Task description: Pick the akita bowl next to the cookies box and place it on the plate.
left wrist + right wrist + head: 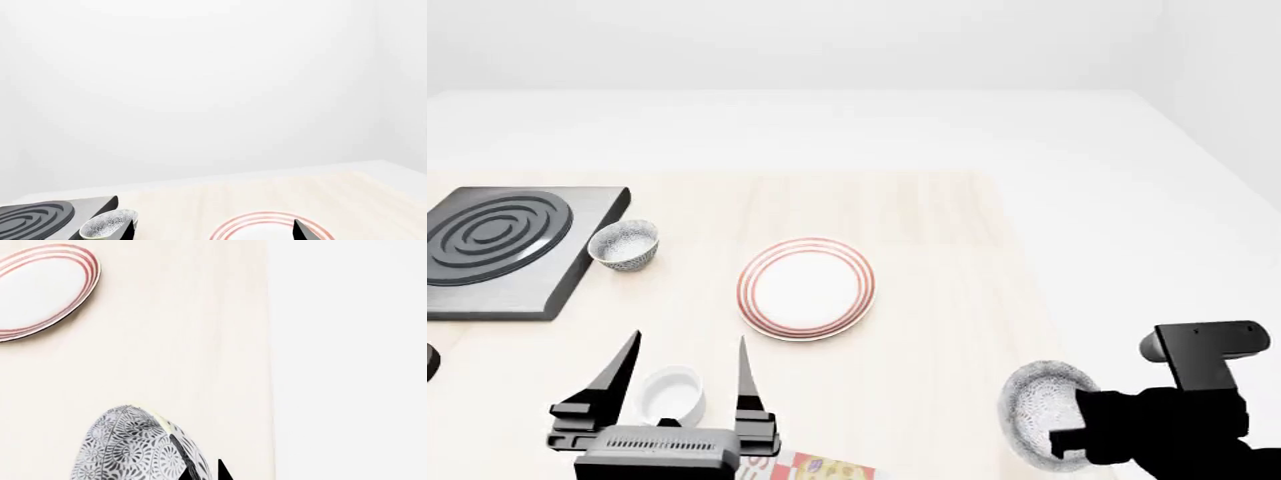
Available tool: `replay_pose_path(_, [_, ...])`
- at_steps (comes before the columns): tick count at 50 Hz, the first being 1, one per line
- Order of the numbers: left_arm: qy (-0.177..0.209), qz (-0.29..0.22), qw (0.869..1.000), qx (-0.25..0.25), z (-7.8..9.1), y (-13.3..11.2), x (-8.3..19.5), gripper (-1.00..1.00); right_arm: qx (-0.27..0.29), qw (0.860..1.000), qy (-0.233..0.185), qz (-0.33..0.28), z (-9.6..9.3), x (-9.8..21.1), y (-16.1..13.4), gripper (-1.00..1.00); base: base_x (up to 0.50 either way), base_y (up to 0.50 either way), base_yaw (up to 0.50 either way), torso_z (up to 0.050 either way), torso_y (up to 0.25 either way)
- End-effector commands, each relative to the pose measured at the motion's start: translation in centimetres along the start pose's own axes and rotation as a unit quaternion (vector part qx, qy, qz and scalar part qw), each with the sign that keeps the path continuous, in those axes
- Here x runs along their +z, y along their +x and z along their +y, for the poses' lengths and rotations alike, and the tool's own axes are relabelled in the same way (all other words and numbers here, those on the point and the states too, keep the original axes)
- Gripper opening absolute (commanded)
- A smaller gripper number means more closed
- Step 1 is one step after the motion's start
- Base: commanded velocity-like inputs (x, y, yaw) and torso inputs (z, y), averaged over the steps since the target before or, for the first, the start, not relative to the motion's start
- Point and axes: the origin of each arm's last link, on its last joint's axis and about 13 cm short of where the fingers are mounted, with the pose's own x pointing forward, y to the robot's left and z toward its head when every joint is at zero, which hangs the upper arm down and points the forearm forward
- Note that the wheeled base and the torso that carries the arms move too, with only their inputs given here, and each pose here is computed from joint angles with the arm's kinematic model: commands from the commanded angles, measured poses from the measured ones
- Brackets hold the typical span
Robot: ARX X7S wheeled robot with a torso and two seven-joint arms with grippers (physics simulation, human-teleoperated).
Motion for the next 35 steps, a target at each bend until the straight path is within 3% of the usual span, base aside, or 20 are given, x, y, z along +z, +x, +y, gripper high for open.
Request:
replay_pose_path(1, [-0.001, 0.001, 1.0, 0.0, 0.0, 0.0, 0.0, 1.0, 0.013, 0.999, -0.002, -0.049, 1.2, 4.3, 0.2, -1.0, 0.0, 0.0, 0.0, 0.0, 0.0])
replay_pose_path(14, [-0.001, 0.003, 1.0, -0.002, -0.2, 0.2, -0.2, 1.0, 0.029, 0.994, -0.019, -0.103, 3.0, 10.3, 3.7, -1.0, 0.0, 0.0, 0.0, 0.0, 0.0])
replay_pose_path(23, [-0.003, 0.002, 1.0, -0.003, -0.2, 0.1, 0.0, 1.0, 0.051, 0.988, -0.035, -0.145, 5.7, 15.9, 7.1, -1.0, 0.0, 0.0, 0.0, 0.0, 0.0])
replay_pose_path(35, [-0.005, 0.002, 1.0, -0.004, -0.1, 0.1, 0.0, 1.0, 0.067, 0.981, -0.057, -0.174, 8.8, 19.7, 12.1, -1.0, 0.0, 0.0, 0.0, 0.0, 0.0])
